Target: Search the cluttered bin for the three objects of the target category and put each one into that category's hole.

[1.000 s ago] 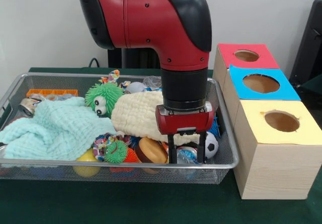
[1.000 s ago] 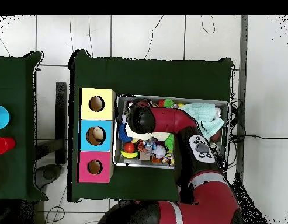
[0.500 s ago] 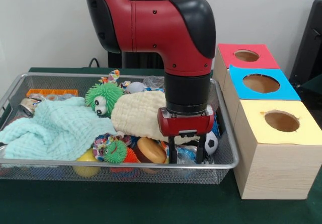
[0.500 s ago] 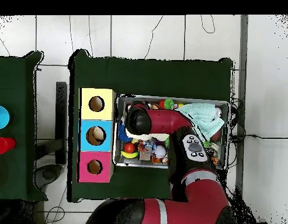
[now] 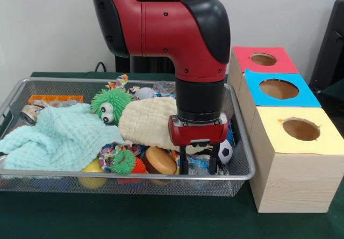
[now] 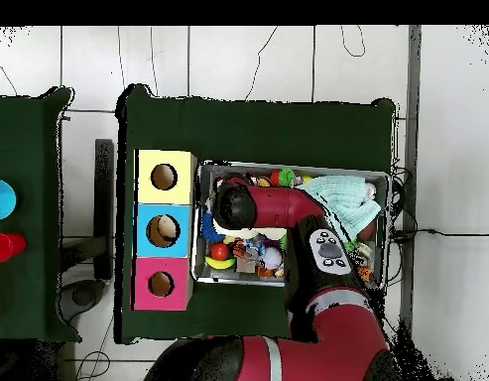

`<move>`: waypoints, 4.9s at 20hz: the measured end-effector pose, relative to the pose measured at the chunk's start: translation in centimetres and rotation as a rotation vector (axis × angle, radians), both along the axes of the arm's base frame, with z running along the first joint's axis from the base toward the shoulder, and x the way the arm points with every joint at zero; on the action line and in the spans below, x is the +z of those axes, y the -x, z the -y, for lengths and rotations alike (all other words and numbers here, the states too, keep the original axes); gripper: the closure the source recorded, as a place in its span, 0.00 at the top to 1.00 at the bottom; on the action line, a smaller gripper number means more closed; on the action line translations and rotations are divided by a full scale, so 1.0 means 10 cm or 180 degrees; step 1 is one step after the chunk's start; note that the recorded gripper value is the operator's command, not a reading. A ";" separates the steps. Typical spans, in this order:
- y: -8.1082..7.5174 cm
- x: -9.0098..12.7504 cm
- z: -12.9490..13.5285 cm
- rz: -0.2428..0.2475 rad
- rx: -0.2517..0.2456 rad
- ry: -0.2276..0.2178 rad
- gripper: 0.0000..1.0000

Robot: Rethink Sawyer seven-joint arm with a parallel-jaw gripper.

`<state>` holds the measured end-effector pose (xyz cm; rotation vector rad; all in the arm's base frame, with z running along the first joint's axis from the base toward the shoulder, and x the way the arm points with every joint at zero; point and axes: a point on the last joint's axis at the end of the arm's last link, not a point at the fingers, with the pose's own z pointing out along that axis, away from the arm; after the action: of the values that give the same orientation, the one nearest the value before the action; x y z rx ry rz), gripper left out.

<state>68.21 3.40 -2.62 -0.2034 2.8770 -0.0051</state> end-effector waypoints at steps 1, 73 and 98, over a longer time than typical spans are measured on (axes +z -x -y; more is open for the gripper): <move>0.00 0.00 0.00 -0.0001 -0.0003 -0.0001 1.00; 0.19 1.77 -0.04 -0.1307 -0.0056 0.0100 0.00; 0.40 2.27 -0.66 -0.1292 0.0044 0.0158 0.00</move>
<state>64.25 10.01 20.07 -0.2604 3.2820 -0.0368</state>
